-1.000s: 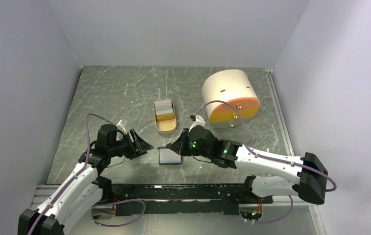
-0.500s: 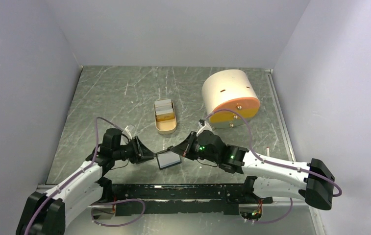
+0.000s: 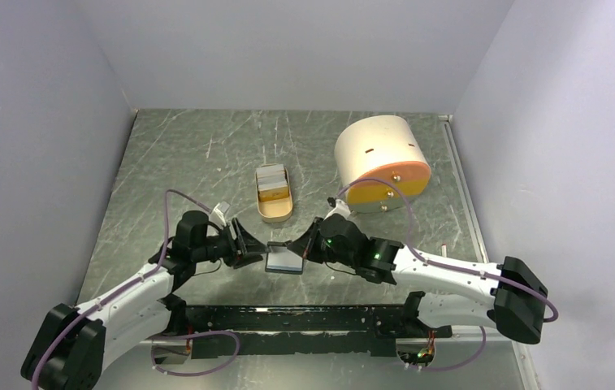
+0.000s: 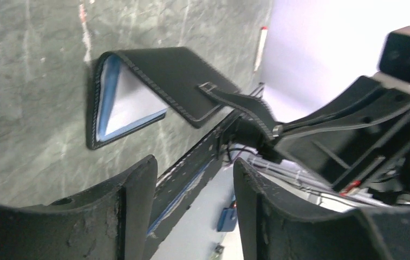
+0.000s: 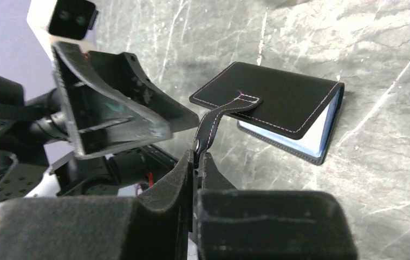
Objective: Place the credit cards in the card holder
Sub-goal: Open the card holder at the center of the board.
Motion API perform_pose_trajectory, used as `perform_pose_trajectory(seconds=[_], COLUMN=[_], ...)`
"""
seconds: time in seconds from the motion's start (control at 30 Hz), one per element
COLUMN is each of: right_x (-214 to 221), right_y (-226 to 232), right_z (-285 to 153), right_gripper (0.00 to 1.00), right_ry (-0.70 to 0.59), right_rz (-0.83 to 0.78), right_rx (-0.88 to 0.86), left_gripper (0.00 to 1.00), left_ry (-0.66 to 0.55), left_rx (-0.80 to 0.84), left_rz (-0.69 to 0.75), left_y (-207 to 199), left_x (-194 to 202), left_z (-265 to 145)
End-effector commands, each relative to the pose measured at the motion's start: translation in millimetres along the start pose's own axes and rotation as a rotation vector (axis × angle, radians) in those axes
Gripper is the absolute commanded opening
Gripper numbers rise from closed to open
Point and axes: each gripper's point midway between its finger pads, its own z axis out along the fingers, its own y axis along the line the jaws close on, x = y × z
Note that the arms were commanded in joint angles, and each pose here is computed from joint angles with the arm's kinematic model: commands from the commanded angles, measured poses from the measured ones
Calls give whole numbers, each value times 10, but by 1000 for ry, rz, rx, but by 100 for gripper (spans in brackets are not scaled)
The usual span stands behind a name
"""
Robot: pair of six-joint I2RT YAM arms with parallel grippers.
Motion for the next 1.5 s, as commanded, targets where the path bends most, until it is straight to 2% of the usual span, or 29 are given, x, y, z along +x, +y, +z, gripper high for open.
perform_pose_trajectory(seconds=[0.0, 0.07, 0.2, 0.37, 0.53, 0.73, 0.93, 1.03, 1.17, 1.37, 1.47], right_x=[-38, -15, 5, -6, -14, 4, 84, 68, -33, -56, -45], right_y=[3, 4, 36, 7, -34, -33, -49, -30, -32, 102, 54], right_z=[38, 52, 50, 51, 57, 68, 99, 108, 48, -119, -140], right_gripper=[3, 2, 2, 2, 2, 3, 6, 13, 35, 69, 73], right_ry=[-10, -1, 2, -5, -10, -3, 39, 56, 71, 40, -8], right_rz=[-67, -76, -86, -118, -148, -173, -255, -363, -570, -878, -1048], right_rx=[-3, -10, -42, -35, -21, -31, -41, -39, -6, -167, -213], left_gripper=[60, 64, 71, 66, 66, 59, 46, 34, 11, 9, 9], left_ry=[-64, -90, -151, -121, -70, -75, -65, -42, -5, 34, 40], left_rx=[133, 177, 90, 121, 19, -5, -13, -21, -30, -36, -37], left_rz=[-86, -124, -265, -356, -424, -499, -503, -472, -430, -410, -401], left_y=[-333, -455, -305, -319, -179, -119, -129, -150, -155, -135, -144], left_x=[-141, -188, -276, -266, -214, -172, -231, -244, -227, -159, -148], left_z=[-9, -43, -32, 21, 134, 234, 336, 393, 447, 444, 434])
